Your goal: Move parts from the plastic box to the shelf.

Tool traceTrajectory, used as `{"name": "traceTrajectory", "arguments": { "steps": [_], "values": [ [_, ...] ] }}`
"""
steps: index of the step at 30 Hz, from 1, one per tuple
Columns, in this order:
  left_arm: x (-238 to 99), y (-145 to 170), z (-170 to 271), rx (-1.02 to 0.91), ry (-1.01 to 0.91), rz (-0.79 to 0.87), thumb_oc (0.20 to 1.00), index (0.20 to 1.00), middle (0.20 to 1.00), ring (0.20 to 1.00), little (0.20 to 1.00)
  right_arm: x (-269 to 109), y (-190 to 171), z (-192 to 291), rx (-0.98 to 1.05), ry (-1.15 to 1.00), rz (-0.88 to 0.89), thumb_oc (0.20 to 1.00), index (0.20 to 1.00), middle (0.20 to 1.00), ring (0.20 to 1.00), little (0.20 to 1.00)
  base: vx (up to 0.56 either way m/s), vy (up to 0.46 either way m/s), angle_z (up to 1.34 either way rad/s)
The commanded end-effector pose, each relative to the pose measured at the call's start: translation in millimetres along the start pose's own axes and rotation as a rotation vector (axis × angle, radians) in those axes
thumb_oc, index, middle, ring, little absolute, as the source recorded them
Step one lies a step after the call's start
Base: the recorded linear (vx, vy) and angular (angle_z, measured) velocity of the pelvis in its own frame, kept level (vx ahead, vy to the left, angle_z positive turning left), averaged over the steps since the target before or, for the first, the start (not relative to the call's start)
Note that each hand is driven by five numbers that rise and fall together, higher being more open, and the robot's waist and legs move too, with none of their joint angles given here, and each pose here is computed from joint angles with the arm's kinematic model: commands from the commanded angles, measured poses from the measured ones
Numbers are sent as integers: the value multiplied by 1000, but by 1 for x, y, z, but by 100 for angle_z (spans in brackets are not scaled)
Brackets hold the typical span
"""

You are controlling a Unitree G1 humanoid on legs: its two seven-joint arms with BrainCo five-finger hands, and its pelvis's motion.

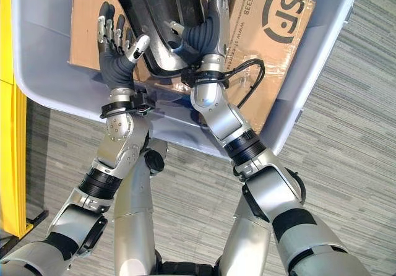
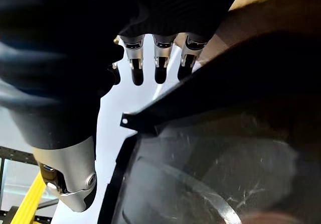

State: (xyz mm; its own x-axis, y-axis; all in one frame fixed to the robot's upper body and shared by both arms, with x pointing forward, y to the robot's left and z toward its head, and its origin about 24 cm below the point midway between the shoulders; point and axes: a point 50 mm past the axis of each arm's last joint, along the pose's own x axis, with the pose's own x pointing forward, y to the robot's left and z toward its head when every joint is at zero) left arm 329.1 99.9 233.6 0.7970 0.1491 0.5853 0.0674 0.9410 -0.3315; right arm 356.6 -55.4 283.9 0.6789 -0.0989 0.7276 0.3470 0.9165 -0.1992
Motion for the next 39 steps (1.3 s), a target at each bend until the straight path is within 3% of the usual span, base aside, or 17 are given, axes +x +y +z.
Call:
{"name": "traceTrajectory", "arguments": {
  "steps": [1,11,23,36,37,38,39],
  "values": [
    [-2,-15,0,25,28,-82,1000,1000,1000,1000,1000,-7,-14,-24,-24,76,-22,1000,1000,1000,1000,1000,0,0,0],
    [13,-6,-17,71,155,130,1000,1000,1000,1000,1000,-8,-1,-27,16,140,66,1000,1000,1000,1000,1000,-1,-15,-5],
    [19,-8,-22,54,191,149,1000,1000,1000,1000,1000,-7,5,-37,-4,208,115,1000,1000,1000,1000,1000,-2,-13,-1],
    [16,-20,-33,-19,307,109,1000,1000,1000,1000,1000,-1,4,-14,16,54,106,1000,1000,1000,1000,1000,0,-1,0],
    [16,-21,-34,-37,315,100,498,498,498,498,498,-1,4,-12,24,45,102,1000,1000,1000,1000,1000,0,0,0],
    [15,-23,-35,-41,321,92,253,253,253,253,253,-1,4,-9,33,36,97,1000,1000,1000,1000,1000,0,0,0],
    [15,-25,-35,-50,327,82,200,200,200,200,200,-1,4,-8,42,37,96,1000,1000,1000,1000,1000,0,0,0]
  ]
}}
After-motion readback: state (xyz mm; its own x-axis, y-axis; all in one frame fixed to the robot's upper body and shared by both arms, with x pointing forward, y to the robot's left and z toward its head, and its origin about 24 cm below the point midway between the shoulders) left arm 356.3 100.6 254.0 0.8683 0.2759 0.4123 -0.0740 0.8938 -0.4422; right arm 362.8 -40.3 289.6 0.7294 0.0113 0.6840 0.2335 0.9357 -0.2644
